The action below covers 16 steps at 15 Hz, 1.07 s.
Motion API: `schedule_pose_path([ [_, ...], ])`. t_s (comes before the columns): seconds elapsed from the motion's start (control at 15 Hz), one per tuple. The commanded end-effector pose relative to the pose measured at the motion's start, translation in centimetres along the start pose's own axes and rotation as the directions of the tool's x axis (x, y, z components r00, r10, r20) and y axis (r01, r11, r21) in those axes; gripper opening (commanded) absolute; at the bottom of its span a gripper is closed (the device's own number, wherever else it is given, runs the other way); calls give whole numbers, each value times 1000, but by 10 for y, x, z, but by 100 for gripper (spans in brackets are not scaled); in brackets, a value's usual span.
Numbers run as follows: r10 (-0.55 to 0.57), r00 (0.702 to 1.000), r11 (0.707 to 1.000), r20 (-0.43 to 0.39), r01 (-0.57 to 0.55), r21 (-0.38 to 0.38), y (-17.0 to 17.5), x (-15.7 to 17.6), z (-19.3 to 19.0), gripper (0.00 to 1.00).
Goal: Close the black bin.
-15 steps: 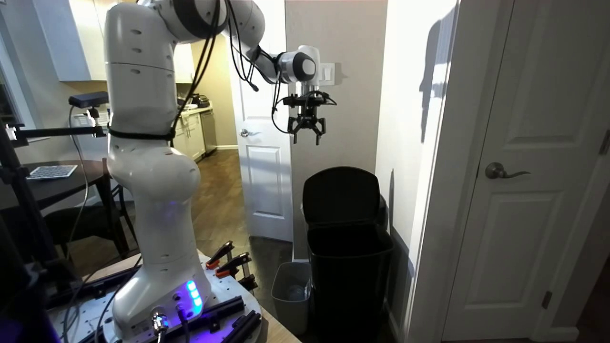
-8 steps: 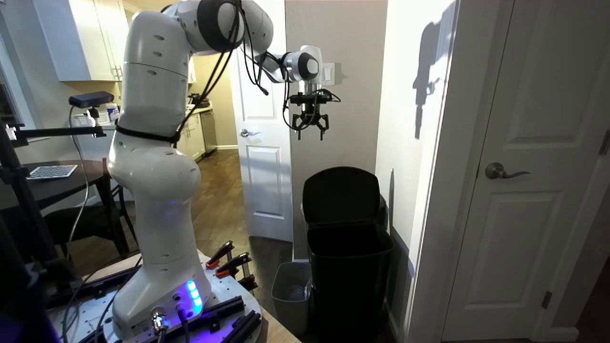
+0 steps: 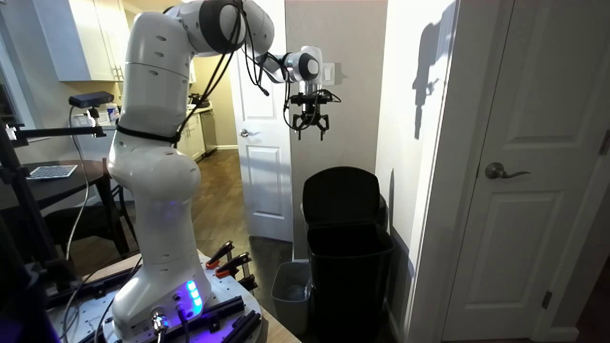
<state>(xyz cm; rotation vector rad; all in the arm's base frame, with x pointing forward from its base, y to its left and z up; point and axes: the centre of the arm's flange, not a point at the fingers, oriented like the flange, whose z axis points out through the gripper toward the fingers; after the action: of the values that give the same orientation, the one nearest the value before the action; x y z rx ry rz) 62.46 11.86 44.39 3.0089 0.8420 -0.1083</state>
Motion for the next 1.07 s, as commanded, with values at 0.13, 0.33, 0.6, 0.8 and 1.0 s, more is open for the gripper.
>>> schedule_pose_path([
  [0.13, -3, 1000, 1000, -2, 3, -19, 6, 13, -1, 100],
  [0.33, -38, 999, 999, -21, 38, -38, 9, 53, -4, 100],
  [0.6, -89, 995, 993, -36, 85, -87, 6, 107, -2, 100],
  [0.8, -117, 992, 986, -39, 112, -125, 7, 135, 3, 100],
  [1.0, -134, 990, 983, -37, 128, -130, 17, 157, 11, 100],
])
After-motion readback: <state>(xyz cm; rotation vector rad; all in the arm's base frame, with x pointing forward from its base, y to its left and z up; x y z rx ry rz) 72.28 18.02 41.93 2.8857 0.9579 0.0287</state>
